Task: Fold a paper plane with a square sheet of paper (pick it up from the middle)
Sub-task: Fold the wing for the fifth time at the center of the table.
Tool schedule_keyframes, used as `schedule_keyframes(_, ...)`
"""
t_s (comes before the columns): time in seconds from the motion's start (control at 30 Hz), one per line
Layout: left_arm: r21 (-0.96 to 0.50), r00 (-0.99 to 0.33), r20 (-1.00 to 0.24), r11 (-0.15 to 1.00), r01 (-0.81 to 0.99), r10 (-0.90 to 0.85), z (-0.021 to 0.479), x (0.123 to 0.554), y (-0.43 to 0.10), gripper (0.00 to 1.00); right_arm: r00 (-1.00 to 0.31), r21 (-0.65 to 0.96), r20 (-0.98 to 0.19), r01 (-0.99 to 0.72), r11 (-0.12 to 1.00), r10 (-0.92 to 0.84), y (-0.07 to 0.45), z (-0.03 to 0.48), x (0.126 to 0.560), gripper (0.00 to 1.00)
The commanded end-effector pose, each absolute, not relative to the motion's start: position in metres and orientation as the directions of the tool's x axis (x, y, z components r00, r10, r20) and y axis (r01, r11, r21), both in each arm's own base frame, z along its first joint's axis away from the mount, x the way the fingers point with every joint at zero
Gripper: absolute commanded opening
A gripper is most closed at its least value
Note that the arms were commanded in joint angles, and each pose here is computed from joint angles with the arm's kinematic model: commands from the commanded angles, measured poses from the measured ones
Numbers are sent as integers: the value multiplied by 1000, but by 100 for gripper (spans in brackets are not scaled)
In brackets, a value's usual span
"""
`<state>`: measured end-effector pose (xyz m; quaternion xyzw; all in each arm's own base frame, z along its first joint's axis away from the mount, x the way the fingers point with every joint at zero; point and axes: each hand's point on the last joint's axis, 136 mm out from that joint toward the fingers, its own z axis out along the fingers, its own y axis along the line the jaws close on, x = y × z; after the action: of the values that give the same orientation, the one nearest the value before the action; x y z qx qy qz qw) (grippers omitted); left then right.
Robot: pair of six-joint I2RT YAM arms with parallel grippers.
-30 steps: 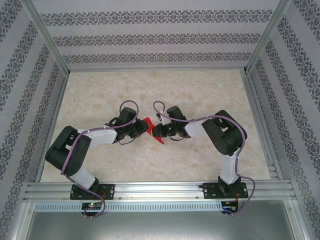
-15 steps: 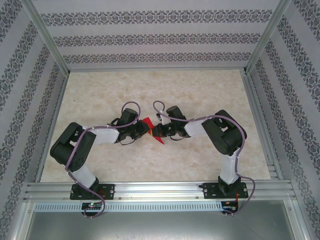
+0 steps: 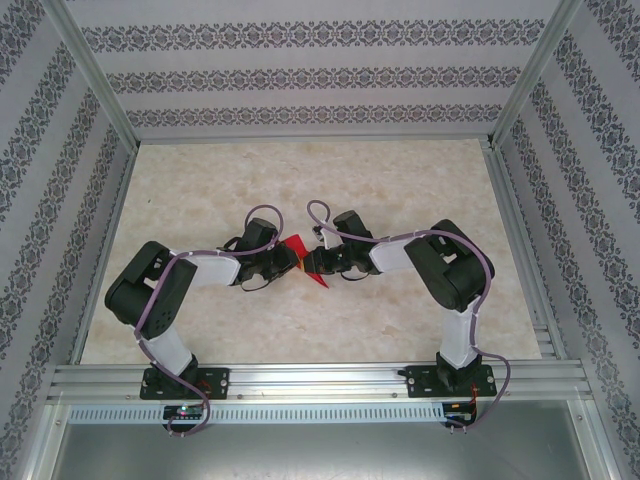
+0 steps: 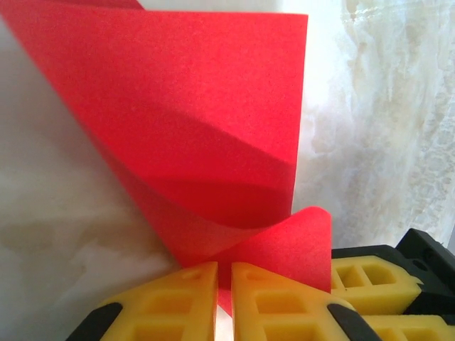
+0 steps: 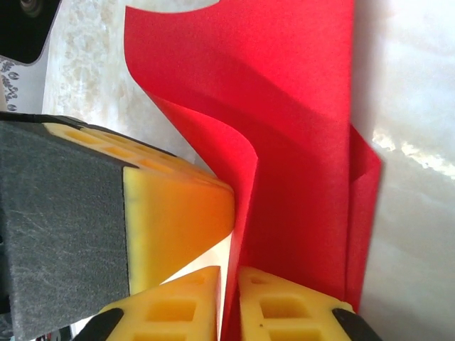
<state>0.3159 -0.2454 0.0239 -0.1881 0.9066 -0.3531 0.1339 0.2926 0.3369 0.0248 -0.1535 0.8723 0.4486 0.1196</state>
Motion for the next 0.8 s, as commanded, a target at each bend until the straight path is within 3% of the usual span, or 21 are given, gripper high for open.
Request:
schedule_keyframes(0.0,-692,-896,-148,691,-209,-419,26,324,-250,15,-934,760,-325,-351,547,-148,334,37,293,15)
schedule_keyframes(0.23,-699,-898,-154,688,-196,-413,31,325,-252,14,-936,743,-316,-345,574,-154,327,43,288,16)
schedule_keyframes(0.43,-734,-902,-177,663,-145,-393,47,328,-260,16,-944,731,-293,-322,601,-149,321,30,286,9)
schedule_keyframes(0.77,-768,-901,-228,637,-66,-369,68,330,-265,22,-958,799,-286,-250,547,-20,313,36,300,4)
